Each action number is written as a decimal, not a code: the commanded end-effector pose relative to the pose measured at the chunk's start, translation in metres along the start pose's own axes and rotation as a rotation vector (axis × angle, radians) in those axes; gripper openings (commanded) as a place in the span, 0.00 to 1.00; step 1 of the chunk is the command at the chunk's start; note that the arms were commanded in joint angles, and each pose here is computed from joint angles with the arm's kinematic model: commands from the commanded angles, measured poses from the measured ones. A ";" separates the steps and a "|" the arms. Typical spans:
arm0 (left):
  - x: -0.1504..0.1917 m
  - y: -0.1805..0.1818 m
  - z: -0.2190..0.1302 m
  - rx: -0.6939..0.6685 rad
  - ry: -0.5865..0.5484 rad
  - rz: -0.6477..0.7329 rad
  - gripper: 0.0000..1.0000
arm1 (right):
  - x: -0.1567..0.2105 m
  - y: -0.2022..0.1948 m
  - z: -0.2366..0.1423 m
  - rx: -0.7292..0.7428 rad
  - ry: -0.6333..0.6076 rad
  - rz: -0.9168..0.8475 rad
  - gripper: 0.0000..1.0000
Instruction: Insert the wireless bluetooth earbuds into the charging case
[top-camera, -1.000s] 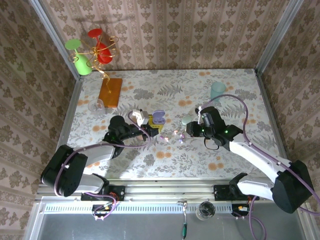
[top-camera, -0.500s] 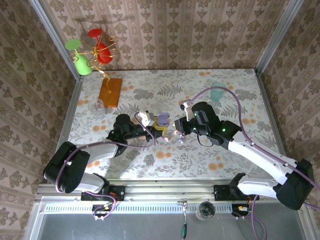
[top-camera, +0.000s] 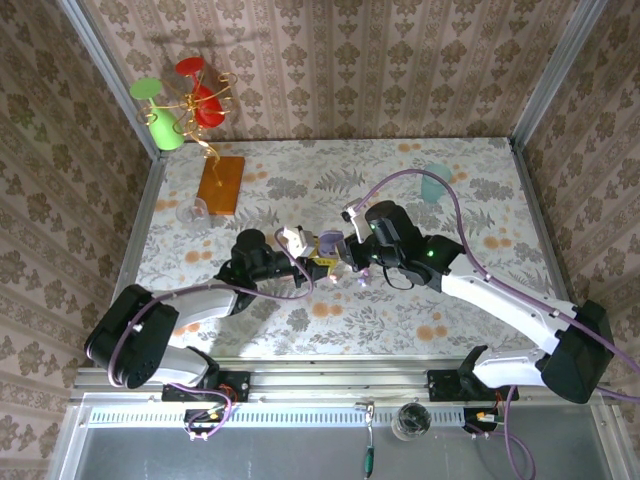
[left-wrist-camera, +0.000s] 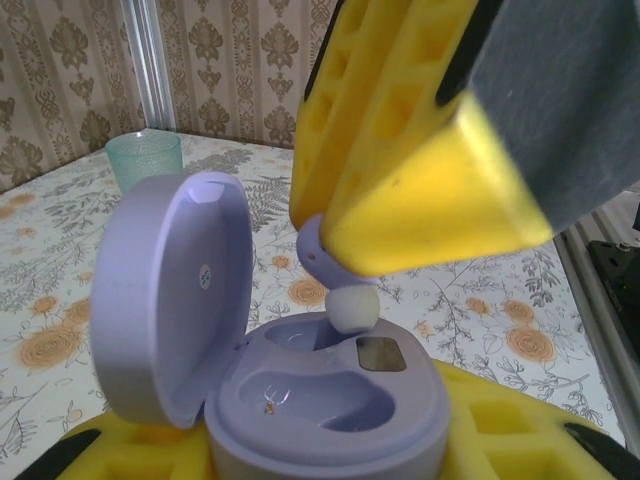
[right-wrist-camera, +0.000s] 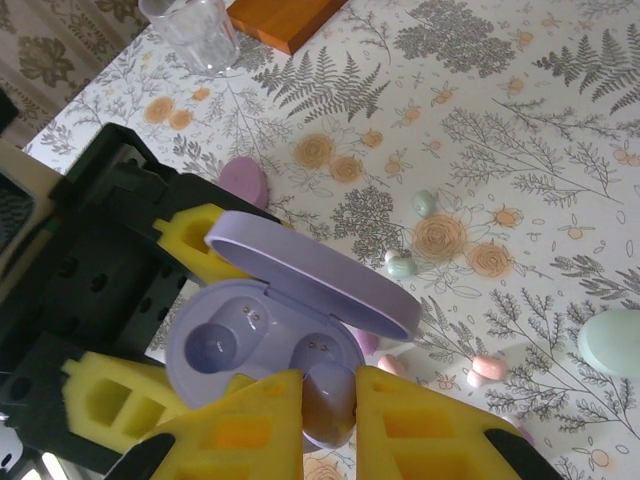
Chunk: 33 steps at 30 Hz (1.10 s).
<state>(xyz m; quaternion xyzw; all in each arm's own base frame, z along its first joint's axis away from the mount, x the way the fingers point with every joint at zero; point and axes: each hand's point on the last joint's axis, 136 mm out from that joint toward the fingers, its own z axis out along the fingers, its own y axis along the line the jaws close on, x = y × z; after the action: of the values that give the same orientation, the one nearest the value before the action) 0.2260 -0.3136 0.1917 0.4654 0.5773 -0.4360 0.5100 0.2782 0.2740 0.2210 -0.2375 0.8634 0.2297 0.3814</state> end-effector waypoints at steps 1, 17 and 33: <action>-0.025 -0.003 0.001 0.009 -0.048 0.063 0.24 | 0.000 -0.004 0.000 0.043 0.006 -0.027 0.18; -0.027 -0.005 0.000 0.017 -0.053 0.056 0.24 | 0.009 0.007 0.010 0.025 0.059 -0.096 0.19; -0.020 -0.002 -0.005 -0.009 -0.066 0.046 0.24 | -0.016 0.004 -0.029 0.026 -0.147 0.003 0.48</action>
<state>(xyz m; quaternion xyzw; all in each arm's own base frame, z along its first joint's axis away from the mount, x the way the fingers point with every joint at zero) 0.2261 -0.3129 0.1965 0.4643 0.5743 -0.4349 0.5153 0.2695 0.2745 0.2328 -0.2486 0.8503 0.2201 0.4083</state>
